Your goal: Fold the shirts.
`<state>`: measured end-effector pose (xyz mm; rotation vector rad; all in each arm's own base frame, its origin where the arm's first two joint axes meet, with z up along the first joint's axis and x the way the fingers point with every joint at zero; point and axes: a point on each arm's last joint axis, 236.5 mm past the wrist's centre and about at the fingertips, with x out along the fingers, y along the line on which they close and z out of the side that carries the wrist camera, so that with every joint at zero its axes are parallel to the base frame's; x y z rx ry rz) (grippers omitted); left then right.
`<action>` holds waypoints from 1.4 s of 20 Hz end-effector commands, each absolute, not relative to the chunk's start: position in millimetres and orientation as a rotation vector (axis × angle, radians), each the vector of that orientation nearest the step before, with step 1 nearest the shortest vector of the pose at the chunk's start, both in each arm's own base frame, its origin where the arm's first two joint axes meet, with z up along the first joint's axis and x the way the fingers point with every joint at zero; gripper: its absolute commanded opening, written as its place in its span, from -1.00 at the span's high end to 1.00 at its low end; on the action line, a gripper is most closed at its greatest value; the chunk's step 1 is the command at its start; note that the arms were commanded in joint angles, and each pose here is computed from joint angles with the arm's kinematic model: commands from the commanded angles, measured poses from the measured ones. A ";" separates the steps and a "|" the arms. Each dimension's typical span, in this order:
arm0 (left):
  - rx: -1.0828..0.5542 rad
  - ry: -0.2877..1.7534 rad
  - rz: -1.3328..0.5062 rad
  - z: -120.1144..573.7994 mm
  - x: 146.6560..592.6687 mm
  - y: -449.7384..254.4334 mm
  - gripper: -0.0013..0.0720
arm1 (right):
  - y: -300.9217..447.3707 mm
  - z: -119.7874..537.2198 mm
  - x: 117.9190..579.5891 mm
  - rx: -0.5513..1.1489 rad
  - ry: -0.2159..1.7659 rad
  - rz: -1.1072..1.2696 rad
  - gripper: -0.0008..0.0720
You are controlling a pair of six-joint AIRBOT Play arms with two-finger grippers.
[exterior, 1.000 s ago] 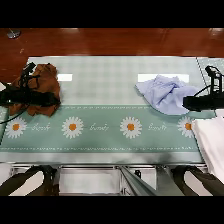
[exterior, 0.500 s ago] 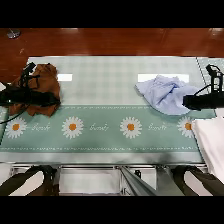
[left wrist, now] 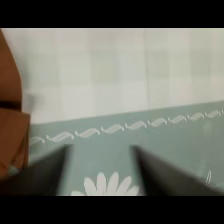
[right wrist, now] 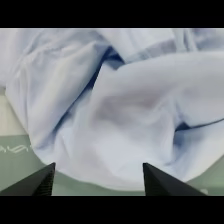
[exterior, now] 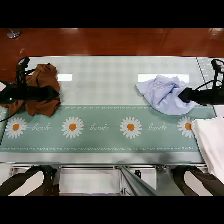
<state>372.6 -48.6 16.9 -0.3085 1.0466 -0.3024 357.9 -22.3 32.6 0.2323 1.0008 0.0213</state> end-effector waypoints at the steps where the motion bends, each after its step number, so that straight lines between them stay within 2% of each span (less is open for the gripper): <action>1: -0.305 0.995 -0.261 17.3 388.0 -39.4 -0.95 | -45.5 52.0 393.2 0.222 0.827 -0.065 -0.75; 6: -0.334 1.020 -0.247 7.7 389.2 -39.5 -0.95 | -73.5 4.3 419.0 0.266 0.959 -0.186 -0.75; 9: -0.320 1.031 -0.258 3.2 388.8 -39.9 -0.95 | -77.1 -45.6 427.6 0.308 1.128 -0.219 -0.74; 12: -0.325 1.045 -0.257 -2.2 388.6 -40.0 -0.95 | -60.9 -86.9 417.7 0.315 1.310 -0.196 -0.69; 13: -0.328 1.051 -0.257 -3.4 387.9 -40.4 -0.95 | -52.6 -93.5 412.6 0.317 1.361 -0.178 -0.43; 14: -0.330 1.059 -0.262 -4.2 386.1 -41.4 -0.95 | -41.3 -95.3 407.5 0.295 1.405 -0.119 0.42; 15: -0.333 1.079 -0.275 -5.1 381.3 -44.3 -0.95 | -30.4 -91.9 405.5 0.257 1.424 -0.036 0.91; 16: -0.344 1.107 -0.298 -5.5 373.9 -49.9 -0.95 | -22.6 -81.9 408.6 0.248 1.420 0.016 0.91; 18: -0.350 1.167 -0.347 -3.3 355.3 -59.6 -0.95 | -16.3 -38.8 431.2 0.251 1.334 0.061 0.91; 20: -0.346 1.207 -0.403 7.7 335.0 -69.5 -0.95 | -12.1 51.9 470.2 0.236 1.092 0.099 0.91; 22: -0.380 1.188 -0.537 39.7 313.0 -96.5 -0.95 | -11.7 158.8 491.2 0.201 0.818 0.112 0.91; 24: -0.387 1.116 -0.575 65.1 301.6 -107.3 -0.95 | -6.6 263.9 483.3 0.152 0.572 0.133 0.91; 28: -0.409 1.071 -0.506 61.0 278.5 -105.3 -0.95 | 33.7 416.6 423.1 0.013 0.224 0.227 0.91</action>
